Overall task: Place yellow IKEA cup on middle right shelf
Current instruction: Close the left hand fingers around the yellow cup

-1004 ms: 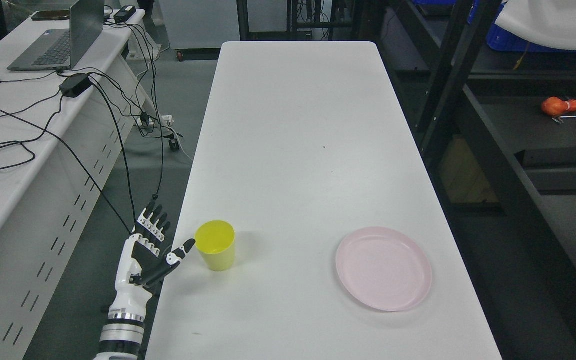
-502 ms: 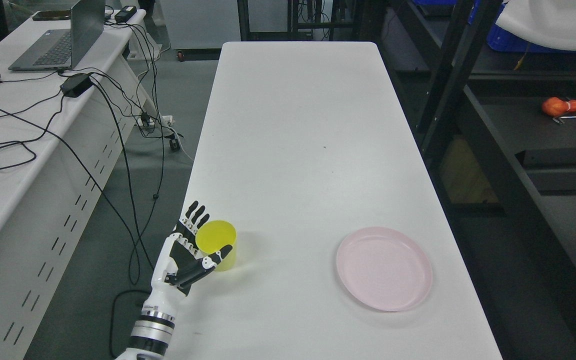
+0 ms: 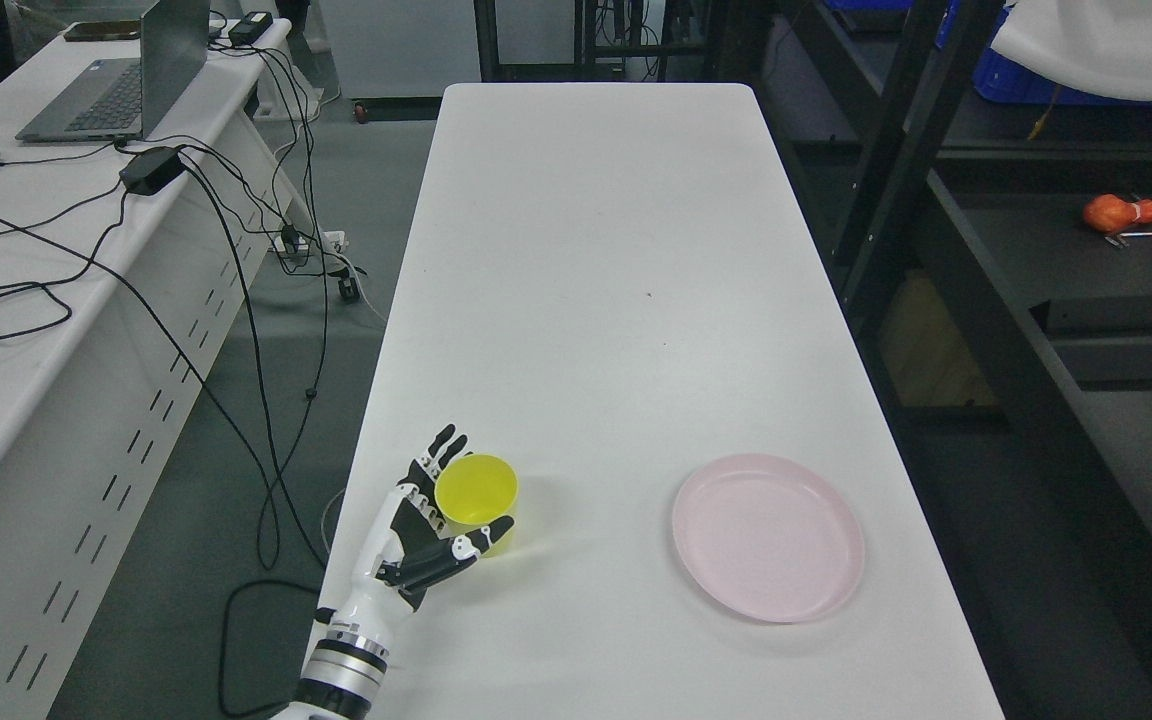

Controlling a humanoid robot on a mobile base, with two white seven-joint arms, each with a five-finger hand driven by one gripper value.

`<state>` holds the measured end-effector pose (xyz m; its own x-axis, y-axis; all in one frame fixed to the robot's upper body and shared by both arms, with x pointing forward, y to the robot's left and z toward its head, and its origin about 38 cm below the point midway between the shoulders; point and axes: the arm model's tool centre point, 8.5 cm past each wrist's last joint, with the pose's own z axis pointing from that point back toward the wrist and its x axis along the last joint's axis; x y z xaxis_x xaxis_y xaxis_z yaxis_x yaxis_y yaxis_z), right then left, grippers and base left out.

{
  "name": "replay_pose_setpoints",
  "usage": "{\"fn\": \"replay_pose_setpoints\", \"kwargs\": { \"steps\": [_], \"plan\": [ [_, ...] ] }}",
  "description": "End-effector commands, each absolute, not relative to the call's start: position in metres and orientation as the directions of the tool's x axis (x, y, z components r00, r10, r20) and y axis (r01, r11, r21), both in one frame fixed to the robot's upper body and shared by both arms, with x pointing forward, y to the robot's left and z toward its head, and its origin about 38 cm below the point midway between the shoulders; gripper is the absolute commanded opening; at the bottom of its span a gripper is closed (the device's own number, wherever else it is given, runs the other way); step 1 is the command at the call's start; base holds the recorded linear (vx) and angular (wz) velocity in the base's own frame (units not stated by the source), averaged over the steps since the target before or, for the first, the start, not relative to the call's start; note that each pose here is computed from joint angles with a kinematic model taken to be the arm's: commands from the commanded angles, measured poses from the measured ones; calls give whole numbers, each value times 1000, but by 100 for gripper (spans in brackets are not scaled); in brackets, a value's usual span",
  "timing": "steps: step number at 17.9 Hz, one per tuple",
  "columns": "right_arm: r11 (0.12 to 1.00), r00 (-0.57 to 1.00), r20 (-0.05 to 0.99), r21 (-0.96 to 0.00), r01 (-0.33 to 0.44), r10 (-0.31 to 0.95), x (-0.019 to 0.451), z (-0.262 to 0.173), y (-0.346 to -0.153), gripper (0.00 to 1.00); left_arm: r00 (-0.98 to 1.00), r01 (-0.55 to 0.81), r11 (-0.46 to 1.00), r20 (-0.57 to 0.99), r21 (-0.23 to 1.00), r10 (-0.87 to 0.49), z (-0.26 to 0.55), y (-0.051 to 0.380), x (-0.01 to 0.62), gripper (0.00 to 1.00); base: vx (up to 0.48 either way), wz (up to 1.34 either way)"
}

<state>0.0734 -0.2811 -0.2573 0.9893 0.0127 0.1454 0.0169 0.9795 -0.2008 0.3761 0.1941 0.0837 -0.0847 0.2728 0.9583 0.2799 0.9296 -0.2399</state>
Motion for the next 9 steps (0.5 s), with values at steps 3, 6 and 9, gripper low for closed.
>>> {"fn": "replay_pose_setpoints", "kwargs": {
  "steps": [3, 6, 9],
  "plan": [
    [977, 991, 132, -213, 22, 6, 64, -257, -291, 99, -26, 297, 935, 978, -192, 209, 73, 193, 376, 98, 0, 0],
    [977, 991, 132, -213, 22, 6, 64, -257, -291, 99, -38, 338, 931, 987, -136, 158, 75, 189, 376, 98, 0, 0],
    [977, 991, 132, -213, 22, 6, 64, -257, -291, 99, -44, 373, 923, 992, -94, 119, 76, 186, 375, 95, 0, 0]
  ]
}}
